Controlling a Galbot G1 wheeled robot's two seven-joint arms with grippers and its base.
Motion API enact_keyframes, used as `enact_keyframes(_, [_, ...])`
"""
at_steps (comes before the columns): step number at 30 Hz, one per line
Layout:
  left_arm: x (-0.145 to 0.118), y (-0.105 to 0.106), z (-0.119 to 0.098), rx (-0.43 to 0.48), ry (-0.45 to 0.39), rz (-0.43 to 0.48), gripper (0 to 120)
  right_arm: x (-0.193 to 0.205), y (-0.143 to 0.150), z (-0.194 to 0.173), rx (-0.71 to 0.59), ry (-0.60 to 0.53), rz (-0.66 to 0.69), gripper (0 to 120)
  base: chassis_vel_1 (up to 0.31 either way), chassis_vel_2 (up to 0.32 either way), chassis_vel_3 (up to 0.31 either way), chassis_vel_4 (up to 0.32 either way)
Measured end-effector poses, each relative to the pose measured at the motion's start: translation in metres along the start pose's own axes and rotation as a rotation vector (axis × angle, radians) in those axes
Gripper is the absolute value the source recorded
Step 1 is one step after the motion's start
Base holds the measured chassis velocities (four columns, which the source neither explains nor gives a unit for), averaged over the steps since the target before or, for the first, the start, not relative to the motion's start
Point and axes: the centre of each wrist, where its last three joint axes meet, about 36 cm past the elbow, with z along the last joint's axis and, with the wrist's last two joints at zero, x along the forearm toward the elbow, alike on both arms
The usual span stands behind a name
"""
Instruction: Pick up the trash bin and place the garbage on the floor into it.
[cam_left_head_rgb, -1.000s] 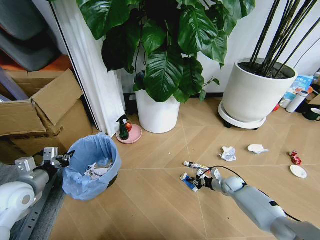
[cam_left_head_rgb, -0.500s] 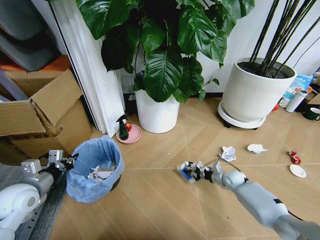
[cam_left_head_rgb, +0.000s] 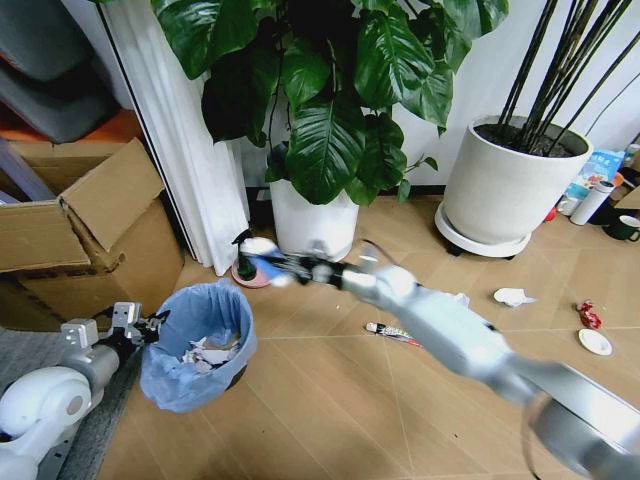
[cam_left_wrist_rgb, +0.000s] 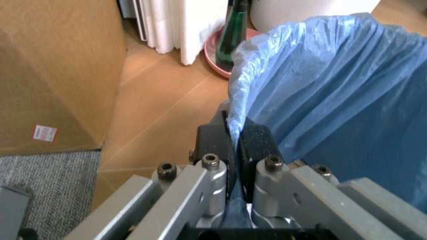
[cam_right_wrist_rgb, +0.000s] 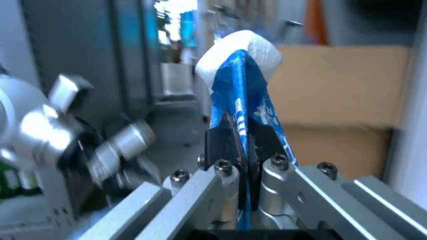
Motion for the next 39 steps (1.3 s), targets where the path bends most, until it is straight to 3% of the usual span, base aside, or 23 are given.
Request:
enact_keyframes(5, [-0.001, 0.000, -0.002, -0.001, -0.003, 0.002, 0, -0.041, 0.004, 0.007, -0.013, 0.053, -0.077, 0, 0.000, 0.000, 0.000, 0.000])
enact_keyframes(13, [0.002, 0.005, -0.008, 0.010, -0.020, -0.004, 0, -0.043, 0.015, 0.032, -0.030, 0.209, -0.141, 0, 0.000, 0.000, 0.000, 0.000])
enact_keyframes(23, [0.002, 0.001, -0.008, 0.021, -0.027, 0.005, 0, -0.044, 0.012, 0.028, -0.011, 0.271, -0.144, 33, 0.000, 0.000, 0.000, 0.000])
enact_keyframes(29, [0.001, 0.003, -0.009, 0.025, -0.028, 0.000, 0, -0.039, 0.007, 0.023, -0.007, 0.252, -0.113, 58, 0.000, 0.000, 0.000, 0.000])
enact_keyframes(31, [0.001, 0.004, -0.009, 0.026, -0.029, -0.002, 0, -0.037, 0.007, 0.023, -0.008, 0.247, -0.105, 62, 0.000, 0.000, 0.000, 0.000])
enact_keyframes(33, [0.002, 0.006, -0.011, 0.029, -0.032, -0.008, 0, -0.023, 0.004, 0.022, -0.011, 0.235, -0.057, 74, 0.000, 0.000, 0.000, 0.000])
enact_keyframes(39, [0.005, 0.011, -0.013, 0.039, -0.046, -0.025, 0, 0.022, -0.002, 0.031, -0.016, 0.256, 0.085, 90, 0.000, 0.000, 0.000, 0.000])
